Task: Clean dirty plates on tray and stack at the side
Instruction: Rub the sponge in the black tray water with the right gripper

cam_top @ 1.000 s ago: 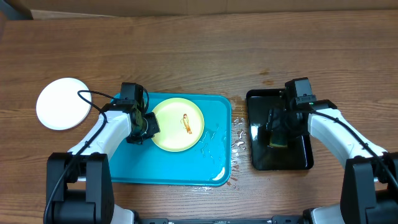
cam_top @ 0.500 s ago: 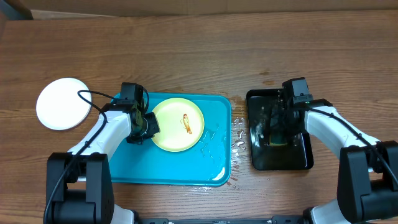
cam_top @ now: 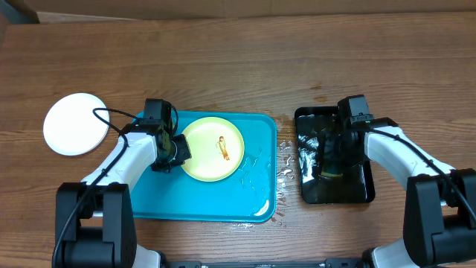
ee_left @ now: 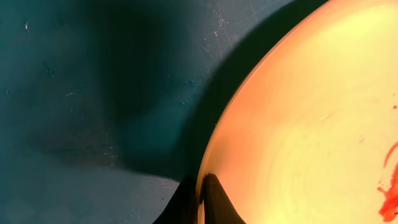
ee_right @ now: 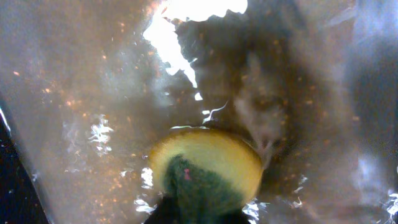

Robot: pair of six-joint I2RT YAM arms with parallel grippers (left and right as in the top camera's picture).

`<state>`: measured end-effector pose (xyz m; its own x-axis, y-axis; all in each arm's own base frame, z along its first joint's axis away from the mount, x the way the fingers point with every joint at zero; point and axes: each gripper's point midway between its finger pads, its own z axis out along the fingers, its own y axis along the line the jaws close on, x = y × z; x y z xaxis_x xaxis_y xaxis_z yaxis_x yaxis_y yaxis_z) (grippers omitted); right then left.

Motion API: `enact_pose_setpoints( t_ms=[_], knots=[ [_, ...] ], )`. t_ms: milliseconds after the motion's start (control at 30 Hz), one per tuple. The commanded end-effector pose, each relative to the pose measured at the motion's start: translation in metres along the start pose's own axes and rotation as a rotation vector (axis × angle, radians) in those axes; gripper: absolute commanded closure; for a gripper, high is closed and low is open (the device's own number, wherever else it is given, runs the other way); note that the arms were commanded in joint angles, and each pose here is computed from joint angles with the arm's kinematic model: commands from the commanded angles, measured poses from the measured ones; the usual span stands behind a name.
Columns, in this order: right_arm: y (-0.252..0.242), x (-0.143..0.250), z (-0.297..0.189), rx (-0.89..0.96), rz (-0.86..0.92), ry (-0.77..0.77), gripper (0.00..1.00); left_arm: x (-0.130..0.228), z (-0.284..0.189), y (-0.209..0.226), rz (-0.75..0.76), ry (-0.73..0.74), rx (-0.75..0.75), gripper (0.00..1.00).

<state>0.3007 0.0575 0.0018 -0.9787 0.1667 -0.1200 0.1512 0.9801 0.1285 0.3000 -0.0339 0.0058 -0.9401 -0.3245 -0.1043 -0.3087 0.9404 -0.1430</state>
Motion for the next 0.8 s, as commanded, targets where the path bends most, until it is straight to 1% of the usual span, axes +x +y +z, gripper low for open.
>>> enact_pose_setpoints(
  t_ms=[0, 33, 67, 133, 267, 333, 433, 500, 533, 633, 667, 700, 733, 767],
  knots=[
    [0.002, 0.002, 0.005, -0.011, -0.003, 0.007, 0.84, 0.010, 0.006, 0.005, 0.006, 0.032, -0.030, 0.95],
    [0.003, 0.000, 0.005, -0.014, -0.004, 0.000, 0.51, 0.010, 0.006, 0.005, 0.006, 0.033, -0.029, 0.95],
    [0.003, 0.000, 0.004, -0.014, -0.004, -0.001, 0.36, 0.010, 0.006, 0.006, 0.006, 0.033, -0.030, 0.95],
    [0.002, 0.003, 0.001, -0.007, -0.001, 0.023, 0.32, 0.010, 0.006, 0.006, 0.006, 0.033, -0.030, 0.95],
    [0.000, 0.018, -0.008, 0.011, 0.007, 0.110, 0.20, 0.010, 0.006, 0.005, 0.006, 0.032, -0.030, 0.95],
    [0.000, 0.029, -0.009, 0.006, 0.013, 0.155, 0.19, 0.010, 0.006, 0.005, 0.006, 0.032, -0.030, 0.95],
    [-0.003, 0.042, -0.008, 0.010, 0.020, 0.197, 0.21, 0.010, 0.006, 0.005, 0.006, 0.032, -0.030, 0.95],
    [-0.004, 0.044, -0.003, 0.009, 0.019, 0.191, 0.26, 0.010, 0.006, 0.005, 0.006, 0.033, -0.029, 0.95],
    [-0.004, 0.043, 0.000, 0.006, 0.017, 0.180, 0.32, 0.010, 0.006, 0.005, 0.006, 0.033, -0.029, 0.95],
    [-0.004, 0.042, 0.008, -0.004, 0.013, 0.153, 0.79, 0.010, 0.006, 0.006, 0.006, 0.033, -0.030, 0.95],
    [-0.005, 0.043, 0.010, -0.004, 0.013, 0.151, 0.88, 0.010, 0.006, 0.006, 0.006, 0.033, -0.030, 0.95],
    [-0.005, 0.044, 0.010, -0.004, 0.013, 0.152, 0.91, 0.010, 0.006, 0.006, 0.006, 0.032, -0.031, 0.95],
    [-0.006, 0.045, 0.010, -0.003, 0.013, 0.156, 0.91, 0.010, 0.006, 0.006, 0.006, 0.032, -0.033, 0.95],
    [-0.005, 0.045, 0.010, -0.003, 0.014, 0.160, 0.85, 0.010, 0.006, 0.006, 0.006, 0.032, -0.034, 0.95]
  ],
)
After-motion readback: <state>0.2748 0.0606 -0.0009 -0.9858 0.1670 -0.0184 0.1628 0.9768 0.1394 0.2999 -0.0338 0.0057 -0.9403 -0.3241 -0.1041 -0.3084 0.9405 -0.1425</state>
